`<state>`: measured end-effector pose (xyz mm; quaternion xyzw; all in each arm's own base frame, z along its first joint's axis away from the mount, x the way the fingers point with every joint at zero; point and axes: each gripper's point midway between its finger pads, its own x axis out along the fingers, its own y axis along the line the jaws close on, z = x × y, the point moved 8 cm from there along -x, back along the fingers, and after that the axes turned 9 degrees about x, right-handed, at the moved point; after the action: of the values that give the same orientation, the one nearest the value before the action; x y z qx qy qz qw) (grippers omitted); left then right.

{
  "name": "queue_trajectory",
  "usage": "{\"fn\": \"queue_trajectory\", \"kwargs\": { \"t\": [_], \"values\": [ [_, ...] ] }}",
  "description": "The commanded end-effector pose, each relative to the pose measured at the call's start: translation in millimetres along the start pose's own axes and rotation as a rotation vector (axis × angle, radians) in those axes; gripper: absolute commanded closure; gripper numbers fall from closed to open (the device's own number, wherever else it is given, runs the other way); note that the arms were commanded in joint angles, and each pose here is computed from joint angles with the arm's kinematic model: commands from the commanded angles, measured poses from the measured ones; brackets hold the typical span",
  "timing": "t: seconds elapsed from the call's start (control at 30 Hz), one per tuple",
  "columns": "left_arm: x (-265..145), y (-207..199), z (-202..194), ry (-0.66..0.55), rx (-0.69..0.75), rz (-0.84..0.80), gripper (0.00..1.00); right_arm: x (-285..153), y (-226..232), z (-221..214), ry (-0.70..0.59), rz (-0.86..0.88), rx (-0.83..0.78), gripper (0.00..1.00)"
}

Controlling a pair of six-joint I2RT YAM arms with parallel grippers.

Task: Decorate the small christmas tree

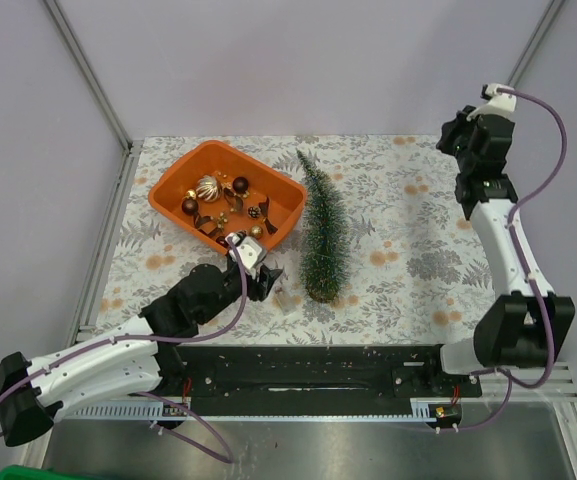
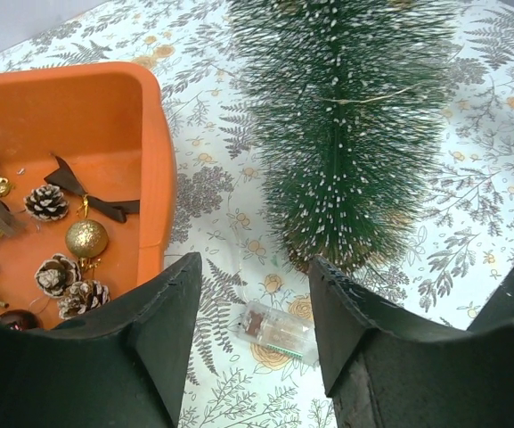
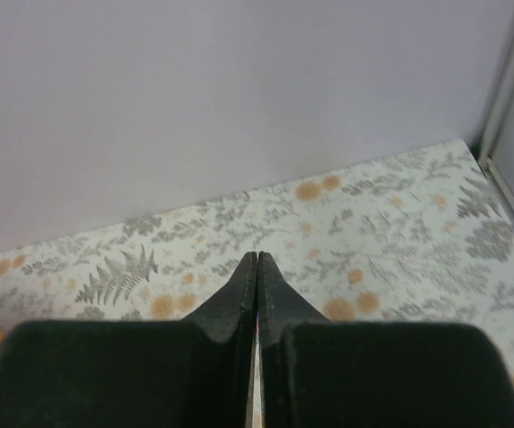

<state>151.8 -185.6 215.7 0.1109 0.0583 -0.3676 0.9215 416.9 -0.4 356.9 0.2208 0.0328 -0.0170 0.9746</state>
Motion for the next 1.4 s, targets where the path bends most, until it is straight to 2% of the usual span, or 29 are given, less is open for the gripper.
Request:
{"fn": "queue_trajectory", "kwargs": {
  "t": [0.0, 0.23, 0.37, 0.43, 0.53, 0.63, 0.67, 0.77, 0.9, 1.0, 1.1, 1.27, 1.37],
  "values": [
    [-3.7, 1.1, 16.2, -0.090, 0.010, -0.038, 0.45, -56.4, -18.7, -11.4, -0.009, -0.140, -0.048, 1.00],
    [-12.1, -3.0, 44.3, -0.166, 0.091, -0.166, 0.49, -131.7, -35.1, -23.6, 0.044, -0.341, 0.042, 1.00],
    [-16.7, -11.5, 61.4, -0.210, 0.134, -0.286, 0.51, -184.3, -49.7, -21.8, -0.025, -0.520, 0.095, 1.00],
    [-18.2, -14.9, 71.3, -0.235, 0.162, -0.332, 0.51, -215.1, -51.4, -17.2, -0.053, -0.561, 0.106, 1.00],
    [-20.3, -22.3, 87.3, -0.268, 0.211, -0.400, 0.51, -258.0, -51.4, -22.6, 0.003, -0.586, 0.123, 1.00],
    [-17.8, -34.8, 103.2, -0.307, 0.288, -0.466, 0.50, -294.6, -49.5, -35.4, 0.077, -0.558, 0.145, 1.00],
    [-15.6, -40.0, 110.7, -0.322, 0.321, -0.485, 0.49, -312.4, -43.7, -32.6, 0.065, -0.527, 0.188, 1.00],
    [-5.5, -61.0, 126.1, -0.355, 0.437, -0.538, 0.48, -345.3, -18.6, -21.7, 0.043, -0.285, 0.221, 1.00],
    [18.7, -79.9, 144.9, -0.410, 0.562, -0.487, 0.48, -372.3, -1.9, -17.6, 0.145, -0.162, 0.190, 1.00],
    [33.8, -94.5, 149.7, -0.441, 0.671, -0.470, 0.47, -402.4, 9.0, -17.7, 0.135, -0.037, 0.204, 1.00],
    [42.8, -106.6, 155.4, -0.497, 0.764, -0.397, 0.46, -420.2, 11.4, -24.4, 0.187, -0.017, 0.226, 1.00],
    [39.8, -120.6, 157.8, -0.681, 0.886, -0.248, 0.46, -431.3, 8.3, -36.8, 0.233, -0.026, 0.251, 1.00],
    [40.5, -124.2, 159.1, -0.709, 0.891, -0.198, 0.48, -432.9, 5.7, -39.1, 0.245, -0.050, 0.249, 1.00]
  ]
}}
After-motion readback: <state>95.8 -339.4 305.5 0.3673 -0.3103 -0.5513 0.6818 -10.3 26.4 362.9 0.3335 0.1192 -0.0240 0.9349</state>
